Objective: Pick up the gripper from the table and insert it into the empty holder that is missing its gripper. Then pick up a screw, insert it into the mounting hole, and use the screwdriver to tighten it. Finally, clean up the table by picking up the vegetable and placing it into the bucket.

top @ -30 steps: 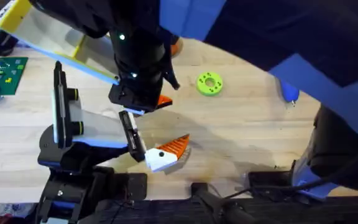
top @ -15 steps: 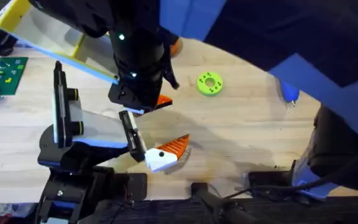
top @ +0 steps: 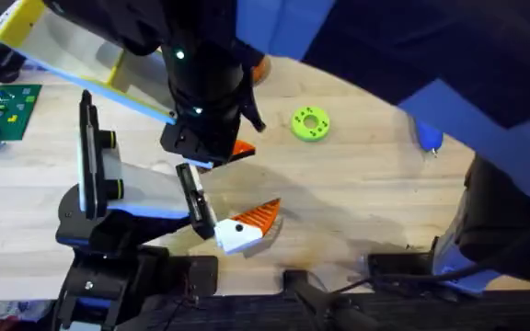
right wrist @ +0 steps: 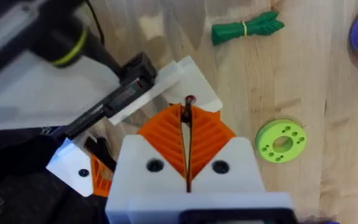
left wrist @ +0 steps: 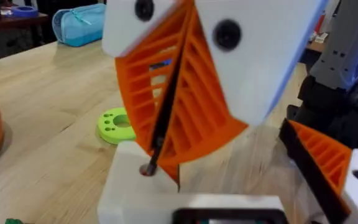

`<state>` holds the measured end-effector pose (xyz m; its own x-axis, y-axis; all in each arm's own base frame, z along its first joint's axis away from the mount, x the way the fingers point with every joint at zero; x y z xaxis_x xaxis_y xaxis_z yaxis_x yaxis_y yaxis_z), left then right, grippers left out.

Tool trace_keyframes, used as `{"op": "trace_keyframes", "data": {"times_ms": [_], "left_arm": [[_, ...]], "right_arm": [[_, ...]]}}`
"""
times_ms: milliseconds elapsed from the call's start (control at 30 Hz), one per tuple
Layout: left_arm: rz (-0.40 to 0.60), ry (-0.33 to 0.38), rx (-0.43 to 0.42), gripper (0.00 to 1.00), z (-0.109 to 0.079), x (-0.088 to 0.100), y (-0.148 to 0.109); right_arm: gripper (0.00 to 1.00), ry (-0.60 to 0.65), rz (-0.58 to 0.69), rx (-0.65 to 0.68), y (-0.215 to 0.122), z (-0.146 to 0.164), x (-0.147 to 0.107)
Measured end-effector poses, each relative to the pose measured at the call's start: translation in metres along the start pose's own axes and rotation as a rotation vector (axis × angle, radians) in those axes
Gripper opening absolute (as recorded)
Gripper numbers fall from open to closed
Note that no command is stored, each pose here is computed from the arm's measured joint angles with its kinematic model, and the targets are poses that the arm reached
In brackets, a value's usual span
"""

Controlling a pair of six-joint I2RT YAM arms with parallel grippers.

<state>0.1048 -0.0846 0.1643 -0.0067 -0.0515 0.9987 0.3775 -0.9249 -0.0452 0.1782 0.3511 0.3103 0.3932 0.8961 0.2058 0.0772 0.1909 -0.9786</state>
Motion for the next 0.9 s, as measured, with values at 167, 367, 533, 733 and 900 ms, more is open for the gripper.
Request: {"op": "trace_keyframes", "data": {"times_ms": [167,367,533,733,900], "left_arm": [[0.0,0.0,0.0,0.986,0.0,0.0,0.0],[0.0,0.0,0.0,0.986,0.0,0.0,0.0],[0.0,-0.001,0.0,0.986,0.0,0.0,0.0],[0.001,-0.013,0.0,0.986,0.0,0.0,0.0],[0.001,-0.013,0.0,0.986,0.0,0.0,0.0]], "right_arm": [[0.009,0.0,0.0,0.0,0.0,0.0,0.0],[0.009,0.0,0.01,0.001,0.001,0.0,-0.001],[0.009,0.001,0.037,0.002,0.012,0.0,0.002],[0.009,0.002,0.044,0.002,0.015,-0.001,0.003],[0.009,0.002,0.045,0.002,0.015,-0.001,0.003]]}}
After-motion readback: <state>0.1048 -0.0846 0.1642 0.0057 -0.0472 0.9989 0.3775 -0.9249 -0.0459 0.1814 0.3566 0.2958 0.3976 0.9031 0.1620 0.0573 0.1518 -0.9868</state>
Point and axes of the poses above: each hand's point on the last joint's axis, 136 mm out from that joint toward the fingers, its own y axis out along the fingers, its own z axis along the line the jaws close on, x = y × z, the point moved 9 cm from there along -y, back along the fingers, and after that the axes turned 10 degrees about y, right-handed, at the moved point
